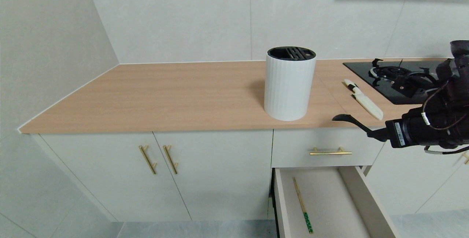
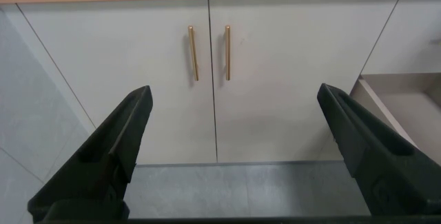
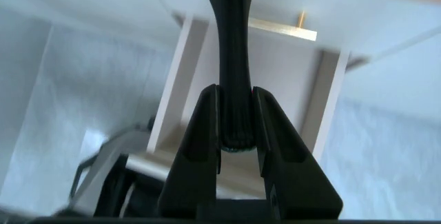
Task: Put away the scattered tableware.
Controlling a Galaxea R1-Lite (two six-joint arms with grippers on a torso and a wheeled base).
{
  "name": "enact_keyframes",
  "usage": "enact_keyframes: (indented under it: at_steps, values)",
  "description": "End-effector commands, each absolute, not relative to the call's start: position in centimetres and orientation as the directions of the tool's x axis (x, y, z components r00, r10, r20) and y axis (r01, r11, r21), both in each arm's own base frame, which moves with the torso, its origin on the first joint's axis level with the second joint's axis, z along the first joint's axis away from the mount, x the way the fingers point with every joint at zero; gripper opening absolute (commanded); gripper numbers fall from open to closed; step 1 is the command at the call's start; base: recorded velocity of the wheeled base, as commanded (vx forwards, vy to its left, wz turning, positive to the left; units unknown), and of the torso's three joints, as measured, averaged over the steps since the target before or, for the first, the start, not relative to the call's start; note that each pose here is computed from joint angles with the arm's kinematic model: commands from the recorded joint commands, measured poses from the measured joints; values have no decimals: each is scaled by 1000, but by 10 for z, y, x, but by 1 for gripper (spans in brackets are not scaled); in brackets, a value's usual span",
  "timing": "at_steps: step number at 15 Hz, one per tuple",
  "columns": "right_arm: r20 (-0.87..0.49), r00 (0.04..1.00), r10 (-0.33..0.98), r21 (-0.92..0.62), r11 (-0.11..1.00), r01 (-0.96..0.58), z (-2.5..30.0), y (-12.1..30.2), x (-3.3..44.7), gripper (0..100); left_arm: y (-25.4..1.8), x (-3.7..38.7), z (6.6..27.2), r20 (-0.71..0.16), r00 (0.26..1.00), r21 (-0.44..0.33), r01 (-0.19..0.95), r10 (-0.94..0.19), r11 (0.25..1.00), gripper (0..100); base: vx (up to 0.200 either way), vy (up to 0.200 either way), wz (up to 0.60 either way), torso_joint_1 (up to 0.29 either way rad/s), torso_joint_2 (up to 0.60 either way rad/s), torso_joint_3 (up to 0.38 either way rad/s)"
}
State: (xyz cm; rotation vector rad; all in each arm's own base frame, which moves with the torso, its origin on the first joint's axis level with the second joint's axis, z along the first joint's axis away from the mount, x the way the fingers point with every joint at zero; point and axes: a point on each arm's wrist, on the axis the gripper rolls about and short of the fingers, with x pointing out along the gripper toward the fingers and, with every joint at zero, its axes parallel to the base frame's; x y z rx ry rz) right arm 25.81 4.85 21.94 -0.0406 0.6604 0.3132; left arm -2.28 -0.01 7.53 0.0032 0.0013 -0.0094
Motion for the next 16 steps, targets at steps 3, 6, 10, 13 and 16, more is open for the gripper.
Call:
enact_keyframes:
  at_steps: [3, 6, 10, 13, 16]
  values:
    - [-601, 751, 274, 58, 952, -301, 207, 49, 259, 0, 0, -23, 75, -2, 1000, 3, 9, -9, 1000, 100, 0, 0, 0, 0, 0, 0]
    - [-610, 743, 275, 58, 951, -305, 204, 50, 260, 0, 0, -23, 75, -2, 1000, 3, 9, -9, 1000, 100, 0, 0, 0, 0, 0, 0]
    - [-629, 729, 270, 60, 952, -301, 197, 50, 266, 0, 0, -23, 75, -2, 1000, 3, 9, -9, 1000, 100, 0, 0, 0, -124, 293, 171]
    - [-632, 726, 271, 60, 951, -302, 196, 51, 266, 0, 0, -23, 75, -2, 1000, 3, 9, -9, 1000, 100, 0, 0, 0, -198, 474, 271]
    - [-642, 718, 269, 62, 951, -301, 192, 51, 269, 0, 0, -23, 75, -2, 1000, 3, 9, -9, 1000, 100, 0, 0, 0, -191, 486, 284]
